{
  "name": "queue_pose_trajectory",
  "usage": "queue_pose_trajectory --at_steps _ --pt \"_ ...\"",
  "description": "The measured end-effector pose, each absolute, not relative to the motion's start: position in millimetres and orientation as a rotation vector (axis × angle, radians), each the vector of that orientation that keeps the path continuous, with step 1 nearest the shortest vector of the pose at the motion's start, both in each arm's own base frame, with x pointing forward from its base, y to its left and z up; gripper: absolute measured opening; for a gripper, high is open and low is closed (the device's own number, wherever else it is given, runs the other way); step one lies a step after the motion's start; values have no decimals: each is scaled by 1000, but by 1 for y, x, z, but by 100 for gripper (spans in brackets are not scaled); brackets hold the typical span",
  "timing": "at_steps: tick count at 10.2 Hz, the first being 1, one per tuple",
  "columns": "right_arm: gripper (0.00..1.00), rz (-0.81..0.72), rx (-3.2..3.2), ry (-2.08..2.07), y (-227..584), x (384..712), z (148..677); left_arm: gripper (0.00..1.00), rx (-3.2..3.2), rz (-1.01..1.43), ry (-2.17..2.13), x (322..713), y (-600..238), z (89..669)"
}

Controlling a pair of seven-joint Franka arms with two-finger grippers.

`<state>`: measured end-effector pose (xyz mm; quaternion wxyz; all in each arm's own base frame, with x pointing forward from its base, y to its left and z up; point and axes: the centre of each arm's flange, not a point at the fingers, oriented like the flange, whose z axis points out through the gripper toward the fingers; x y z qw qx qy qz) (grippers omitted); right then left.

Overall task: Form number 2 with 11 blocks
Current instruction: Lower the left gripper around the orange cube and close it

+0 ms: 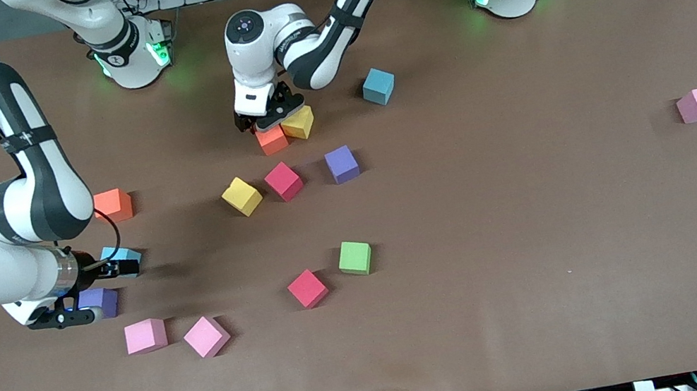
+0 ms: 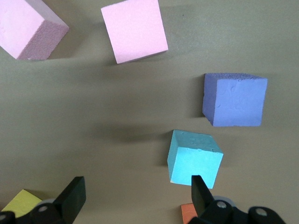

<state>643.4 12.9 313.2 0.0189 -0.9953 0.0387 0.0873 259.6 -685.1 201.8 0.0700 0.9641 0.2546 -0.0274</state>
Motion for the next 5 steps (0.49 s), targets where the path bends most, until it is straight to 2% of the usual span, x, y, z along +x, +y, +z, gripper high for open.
queue_pose_trajectory --at_steps 5 --pt "100 270 -3089 119 14 644 313 100 2905 -66 759 275 -679 200"
